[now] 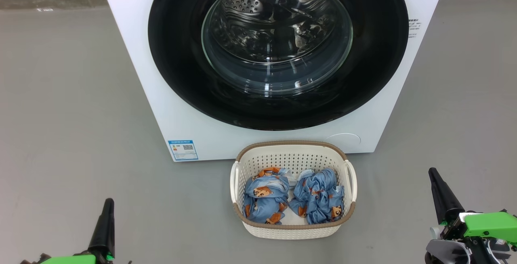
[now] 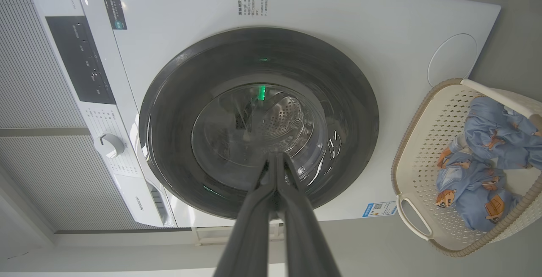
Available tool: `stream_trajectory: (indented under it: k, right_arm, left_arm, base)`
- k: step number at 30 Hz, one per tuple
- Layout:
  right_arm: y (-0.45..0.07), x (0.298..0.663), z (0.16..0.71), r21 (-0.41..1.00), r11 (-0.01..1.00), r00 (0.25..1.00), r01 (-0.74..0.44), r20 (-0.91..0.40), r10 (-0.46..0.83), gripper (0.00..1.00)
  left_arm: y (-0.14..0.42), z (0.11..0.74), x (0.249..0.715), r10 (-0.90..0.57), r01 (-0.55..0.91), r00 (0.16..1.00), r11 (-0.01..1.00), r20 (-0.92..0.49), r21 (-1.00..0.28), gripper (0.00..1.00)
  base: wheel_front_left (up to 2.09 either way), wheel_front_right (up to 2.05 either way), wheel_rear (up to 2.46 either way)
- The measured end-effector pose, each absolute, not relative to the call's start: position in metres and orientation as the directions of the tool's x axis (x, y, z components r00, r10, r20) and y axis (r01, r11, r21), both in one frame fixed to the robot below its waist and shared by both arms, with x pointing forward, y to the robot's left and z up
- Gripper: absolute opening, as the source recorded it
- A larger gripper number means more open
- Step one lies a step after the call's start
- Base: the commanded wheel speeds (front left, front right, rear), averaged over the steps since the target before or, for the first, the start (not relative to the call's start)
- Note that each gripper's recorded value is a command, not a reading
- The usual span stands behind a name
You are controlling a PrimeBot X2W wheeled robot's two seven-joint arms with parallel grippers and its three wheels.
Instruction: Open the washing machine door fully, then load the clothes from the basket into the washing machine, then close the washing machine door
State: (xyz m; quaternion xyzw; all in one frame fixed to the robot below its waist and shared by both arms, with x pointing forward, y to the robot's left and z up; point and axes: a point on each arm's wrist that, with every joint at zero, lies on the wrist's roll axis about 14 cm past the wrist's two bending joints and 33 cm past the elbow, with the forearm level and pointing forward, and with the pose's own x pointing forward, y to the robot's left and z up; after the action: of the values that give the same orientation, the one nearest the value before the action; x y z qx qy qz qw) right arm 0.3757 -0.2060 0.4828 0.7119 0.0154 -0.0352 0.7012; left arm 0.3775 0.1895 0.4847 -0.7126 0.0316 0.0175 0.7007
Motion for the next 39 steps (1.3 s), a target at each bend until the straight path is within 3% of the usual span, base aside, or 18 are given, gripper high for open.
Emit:
stream_trajectory:
  k: [18,19,27,39]
  right_arm:
    - [-0.206,0.376,0.483,0.997,-0.016,0.997,0.071,-0.072,-0.027,0.00]
    - [-0.206,0.375,0.481,0.997,-0.018,0.997,0.078,-0.078,-0.027,1.00]
    - [-0.198,0.350,0.434,0.975,-0.057,0.976,0.216,-0.218,-0.026,1.00]
    - [-0.198,0.352,0.438,0.978,-0.040,0.978,0.205,-0.207,-0.038,1.00]
  left_arm:
    - [0.189,0.485,0.378,-0.021,-0.070,0.997,-0.016,-0.069,-0.997,0.00]
    - [0.189,0.483,0.377,-0.021,-0.076,0.997,-0.017,-0.076,-0.997,1.00]
    - [0.181,0.442,0.355,-0.026,-0.201,0.980,-0.046,-0.200,-0.979,1.00]
    - [0.181,0.444,0.355,-0.015,-0.195,0.981,-0.002,-0.195,-0.981,1.00]
  base:
    - [0.00,0.00,0.00]
    - [0.00,0.00,0.00]
    - [0.00,0.00,0.00]
    - [0.00,0.00,0.00]
